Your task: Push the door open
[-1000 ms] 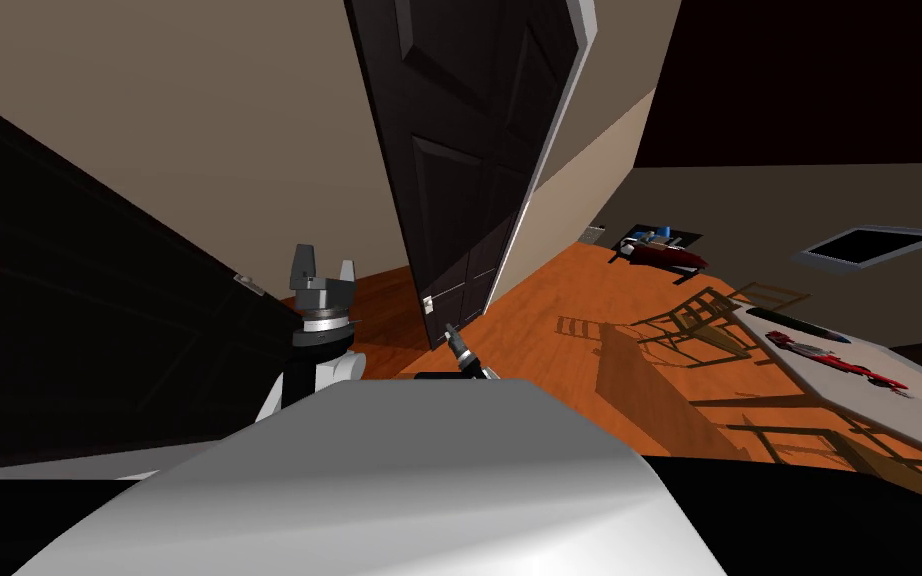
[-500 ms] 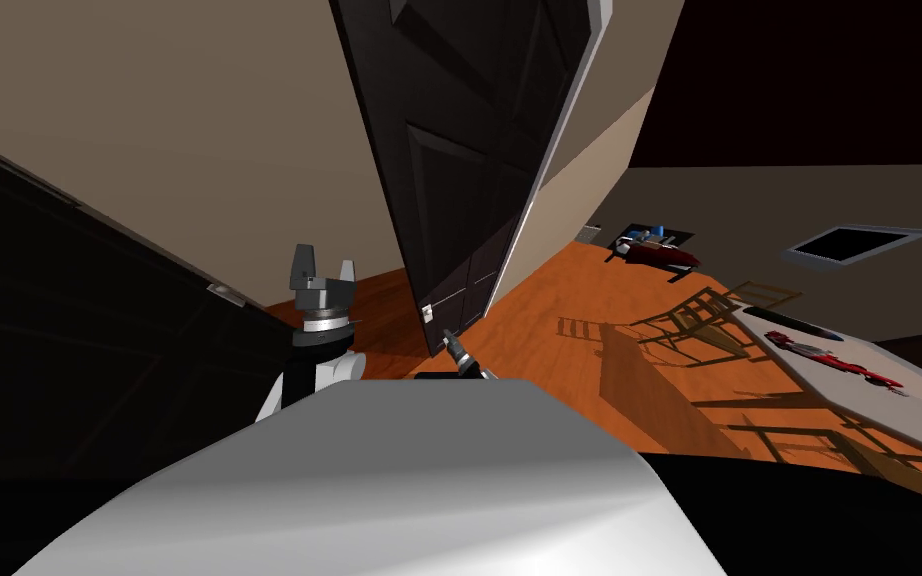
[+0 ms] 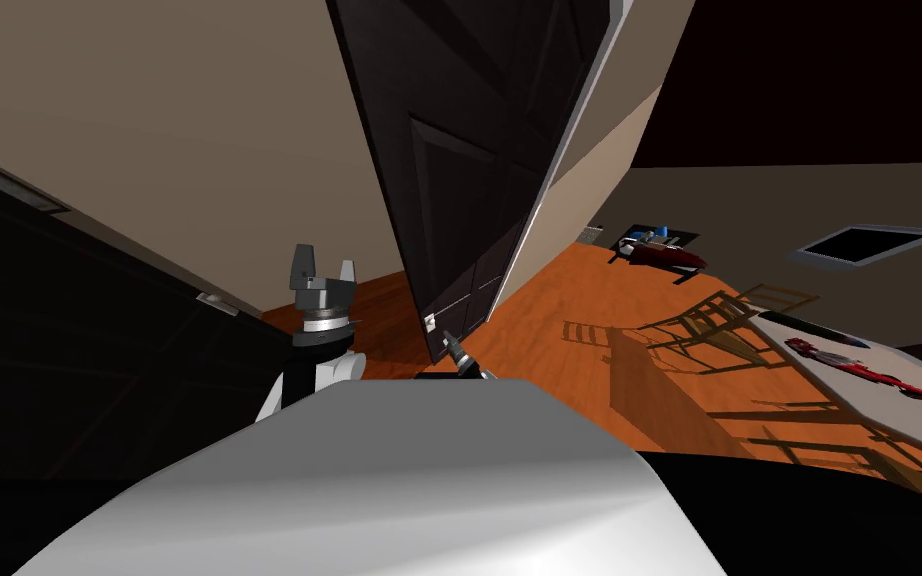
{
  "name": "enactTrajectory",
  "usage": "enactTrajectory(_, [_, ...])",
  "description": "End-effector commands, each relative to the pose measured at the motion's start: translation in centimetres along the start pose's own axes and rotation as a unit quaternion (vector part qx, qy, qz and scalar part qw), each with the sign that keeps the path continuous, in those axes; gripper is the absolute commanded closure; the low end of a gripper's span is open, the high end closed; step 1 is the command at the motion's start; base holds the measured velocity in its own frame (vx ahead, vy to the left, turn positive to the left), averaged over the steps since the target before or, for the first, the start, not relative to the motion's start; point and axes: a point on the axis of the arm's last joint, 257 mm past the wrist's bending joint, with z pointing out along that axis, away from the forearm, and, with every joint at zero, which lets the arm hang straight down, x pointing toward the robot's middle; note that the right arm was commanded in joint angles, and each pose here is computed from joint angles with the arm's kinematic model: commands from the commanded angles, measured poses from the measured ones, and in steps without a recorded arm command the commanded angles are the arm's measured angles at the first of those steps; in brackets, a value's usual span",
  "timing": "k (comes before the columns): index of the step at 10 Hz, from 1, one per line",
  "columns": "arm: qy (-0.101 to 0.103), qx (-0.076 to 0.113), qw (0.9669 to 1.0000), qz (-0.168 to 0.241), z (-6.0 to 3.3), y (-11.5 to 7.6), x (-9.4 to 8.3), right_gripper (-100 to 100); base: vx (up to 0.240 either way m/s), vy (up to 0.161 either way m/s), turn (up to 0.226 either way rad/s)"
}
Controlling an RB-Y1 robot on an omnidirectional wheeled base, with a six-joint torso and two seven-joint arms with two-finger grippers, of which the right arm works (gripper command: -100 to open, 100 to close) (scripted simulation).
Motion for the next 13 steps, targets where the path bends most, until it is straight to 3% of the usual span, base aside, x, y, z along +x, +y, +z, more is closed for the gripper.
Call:
enactTrajectory(1, [-0.003,0.0,1.0,0.0,0.15,-0.08,-0.12,-100,0.164,0.142,0.048])
enactTrajectory(7, [-0.01,0.002,0.9999,0.001,0.44,-0.32,-0.37,-100,0.139,0.117,0.03])
enactTrajectory(8, [-0.01,0.002,0.9999,0.001,0.44,-0.32,-0.37,100,-0.006,-0.005,-0.015])
enactTrajectory(13, [-0.01,0.002,0.9999,0.001,0.44,-0.32,-0.37,100,-0.014,-0.01,0.0])
